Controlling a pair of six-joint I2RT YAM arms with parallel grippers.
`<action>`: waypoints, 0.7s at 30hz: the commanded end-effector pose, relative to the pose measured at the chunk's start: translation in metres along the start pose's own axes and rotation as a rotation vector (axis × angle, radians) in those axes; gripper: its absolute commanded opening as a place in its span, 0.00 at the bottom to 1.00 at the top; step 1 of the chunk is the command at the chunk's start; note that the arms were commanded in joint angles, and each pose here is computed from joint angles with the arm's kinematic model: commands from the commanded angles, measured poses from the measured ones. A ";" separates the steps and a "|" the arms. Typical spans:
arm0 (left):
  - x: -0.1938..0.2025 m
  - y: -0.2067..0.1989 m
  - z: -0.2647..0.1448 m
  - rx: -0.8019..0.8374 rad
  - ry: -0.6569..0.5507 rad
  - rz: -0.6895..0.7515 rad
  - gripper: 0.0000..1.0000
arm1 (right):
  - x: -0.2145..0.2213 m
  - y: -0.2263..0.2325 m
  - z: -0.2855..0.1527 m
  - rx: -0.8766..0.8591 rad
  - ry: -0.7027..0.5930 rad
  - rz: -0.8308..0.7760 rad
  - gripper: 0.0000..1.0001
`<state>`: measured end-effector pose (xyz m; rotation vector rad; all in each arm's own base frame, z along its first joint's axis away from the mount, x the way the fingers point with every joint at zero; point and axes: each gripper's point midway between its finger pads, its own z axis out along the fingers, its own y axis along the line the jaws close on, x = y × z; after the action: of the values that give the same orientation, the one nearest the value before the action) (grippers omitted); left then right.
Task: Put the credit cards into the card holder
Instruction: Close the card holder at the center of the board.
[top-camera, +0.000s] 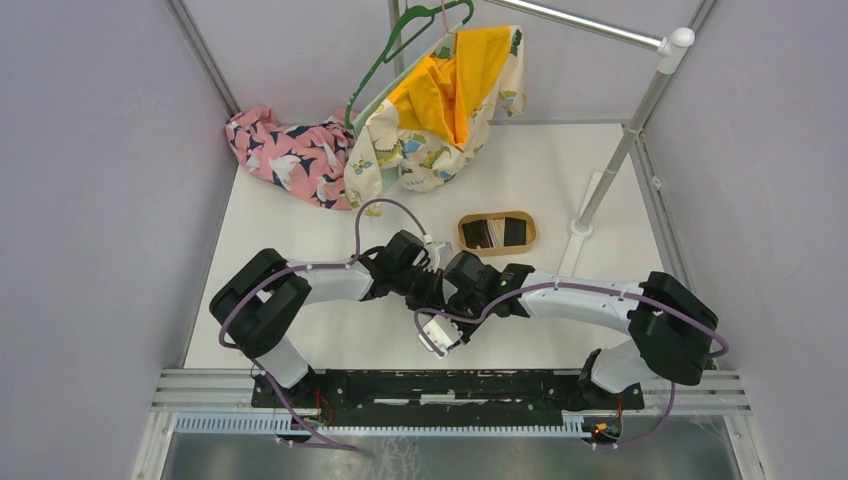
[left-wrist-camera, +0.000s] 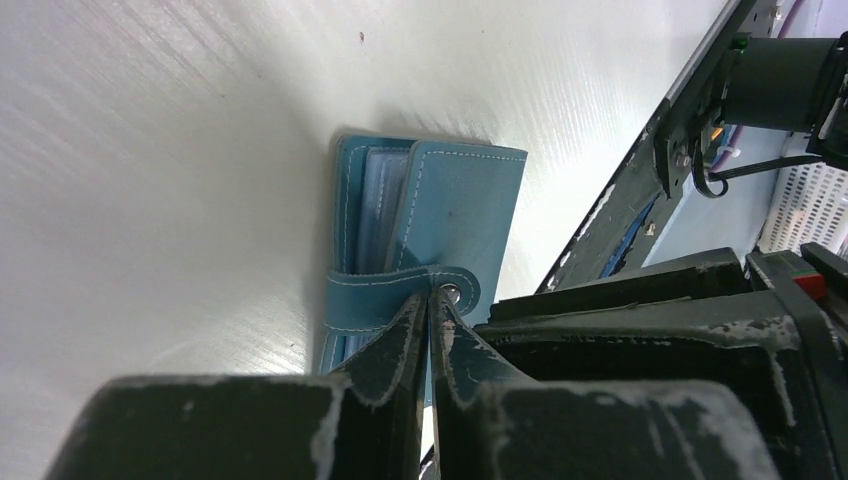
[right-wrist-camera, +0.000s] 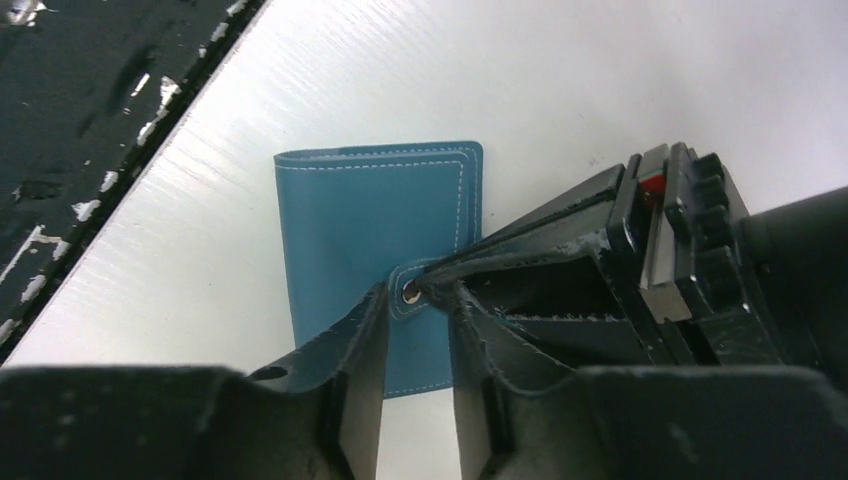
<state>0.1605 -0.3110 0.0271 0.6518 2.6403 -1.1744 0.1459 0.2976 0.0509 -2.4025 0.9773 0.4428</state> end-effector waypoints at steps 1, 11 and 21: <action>0.040 0.036 0.009 -0.139 0.116 -0.017 0.12 | -0.011 -0.004 -0.002 -0.028 -0.037 -0.043 0.29; 0.041 0.037 0.008 -0.140 0.118 -0.015 0.12 | 0.000 -0.001 0.000 -0.058 0.019 -0.048 0.28; 0.041 0.035 0.007 -0.135 0.116 -0.010 0.12 | 0.011 -0.008 0.005 -0.043 0.071 -0.037 0.21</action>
<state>0.1592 -0.3135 0.0271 0.6640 2.6349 -1.1882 0.1463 0.2879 0.0346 -2.5108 0.9842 0.4255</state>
